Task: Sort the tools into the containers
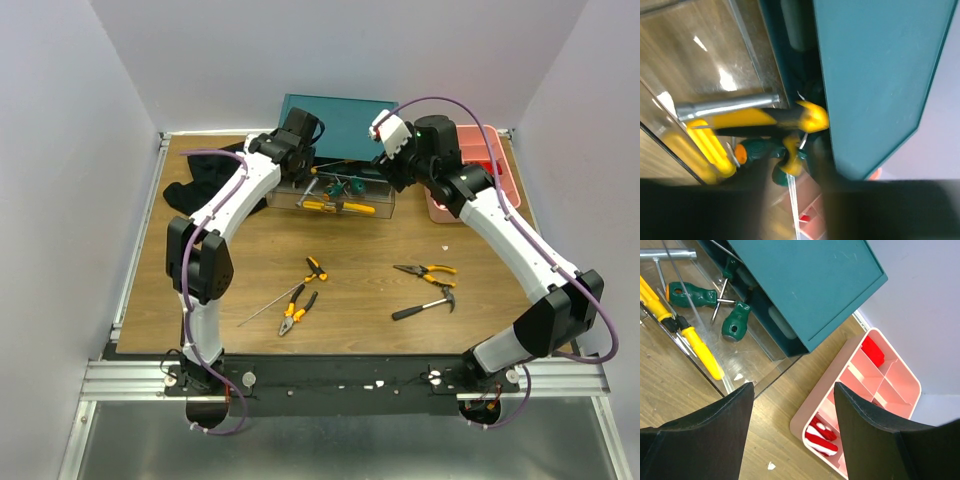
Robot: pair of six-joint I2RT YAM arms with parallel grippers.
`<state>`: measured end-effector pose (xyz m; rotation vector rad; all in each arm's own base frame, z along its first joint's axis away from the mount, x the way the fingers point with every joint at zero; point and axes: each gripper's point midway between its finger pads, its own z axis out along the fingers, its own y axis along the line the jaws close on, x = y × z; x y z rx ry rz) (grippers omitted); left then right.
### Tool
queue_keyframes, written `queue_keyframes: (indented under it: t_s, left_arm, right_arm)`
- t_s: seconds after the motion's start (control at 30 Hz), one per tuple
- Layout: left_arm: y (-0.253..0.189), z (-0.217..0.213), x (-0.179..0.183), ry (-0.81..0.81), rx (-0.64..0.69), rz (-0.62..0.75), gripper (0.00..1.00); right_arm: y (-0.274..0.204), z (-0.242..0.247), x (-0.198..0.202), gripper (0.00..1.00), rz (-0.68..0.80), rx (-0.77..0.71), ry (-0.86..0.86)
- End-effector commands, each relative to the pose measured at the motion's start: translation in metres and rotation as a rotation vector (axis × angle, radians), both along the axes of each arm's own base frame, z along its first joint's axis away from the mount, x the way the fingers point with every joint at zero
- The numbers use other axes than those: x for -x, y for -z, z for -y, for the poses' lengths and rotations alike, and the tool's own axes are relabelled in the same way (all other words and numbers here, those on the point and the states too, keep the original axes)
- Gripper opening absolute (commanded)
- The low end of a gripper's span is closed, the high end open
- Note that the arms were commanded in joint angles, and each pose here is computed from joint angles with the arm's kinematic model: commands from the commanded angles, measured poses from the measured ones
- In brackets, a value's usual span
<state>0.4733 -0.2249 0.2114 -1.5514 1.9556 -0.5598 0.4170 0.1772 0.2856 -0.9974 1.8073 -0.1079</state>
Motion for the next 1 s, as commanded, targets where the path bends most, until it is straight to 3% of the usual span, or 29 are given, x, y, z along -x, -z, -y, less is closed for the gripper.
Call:
queue_keyframes:
  t_s: [0.0, 0.1, 0.2, 0.23, 0.3, 0.33, 0.4, 0.43, 0.5, 0.53, 0.57, 0.6, 0.67, 0.7, 0.87, 0.97]
  left_arm:
    - [-0.038, 0.0, -0.002, -0.031, 0.094, 0.052, 0.99]
    - [-0.078, -0.007, 0.0, 0.012, 0.136, 0.129, 0.99]
    - [-0.132, -0.004, -0.005, 0.146, 0.161, 0.308, 0.99]
    - [-0.143, -0.006, -0.001, 0.247, 0.09, 0.371, 0.99]
    - [-0.187, 0.001, -0.005, 0.473, -0.005, 0.624, 0.99]
    - [-0.171, -0.005, -0.003, 0.612, -0.189, 0.665, 0.99]
    - [-0.195, -0.018, 0.015, 0.788, -0.374, 0.873, 0.99]
    - [-0.154, -0.027, 0.021, 0.868, -0.481, 0.837, 0.99]
    - [-0.155, -0.045, 0.048, 1.002, -0.741, 0.947, 0.99]
    - [-0.129, -0.038, 0.078, 1.151, -0.772, 0.986, 0.99]
    - [-0.114, -0.041, 0.088, 1.264, -0.917, 1.018, 0.99]
    - [-0.099, -0.04, 0.101, 1.353, -0.953, 1.033, 0.99]
    - [-0.053, -0.028, 0.148, 1.655, -0.922, 1.057, 0.92]
    - [-0.039, -0.027, 0.157, 1.759, -0.984, 1.089, 0.9]
    - [0.027, -0.013, 0.185, 1.979, -0.797, 0.916, 0.65]
    - [0.057, -0.005, 0.182, 1.986, -0.761, 0.789, 0.59]
  right_arm:
    - [-0.002, 0.002, -0.002, 0.73, 0.002, -0.014, 0.01]
    - [-0.005, 0.003, -0.004, 0.73, 0.011, -0.013, 0.016]
    - [-0.007, 0.004, -0.007, 0.73, 0.021, -0.01, 0.019]
    - [-0.008, 0.004, -0.007, 0.73, 0.022, -0.008, 0.019]
    - [-0.009, 0.004, -0.01, 0.73, 0.026, -0.009, 0.022]
    - [-0.01, 0.005, -0.01, 0.73, 0.029, -0.011, 0.022]
    - [-0.01, 0.004, -0.011, 0.73, 0.03, -0.016, 0.022]
    - [-0.01, 0.004, -0.011, 0.73, 0.028, -0.02, 0.021]
    - [-0.009, 0.003, -0.011, 0.73, 0.023, -0.028, 0.018]
    - [-0.007, 0.002, -0.012, 0.73, 0.018, -0.031, 0.016]
    - [-0.007, 0.002, -0.012, 0.73, 0.016, -0.034, 0.014]
    - [-0.005, 0.001, -0.011, 0.73, 0.008, -0.04, 0.015]
    - [-0.003, -0.001, -0.011, 0.73, -0.001, -0.05, 0.01]
    - [-0.003, -0.001, -0.01, 0.73, -0.003, -0.058, 0.011]
    - [-0.001, -0.001, -0.005, 0.73, -0.01, -0.06, 0.006]
    - [-0.002, 0.002, -0.002, 0.73, -0.003, -0.058, 0.007]
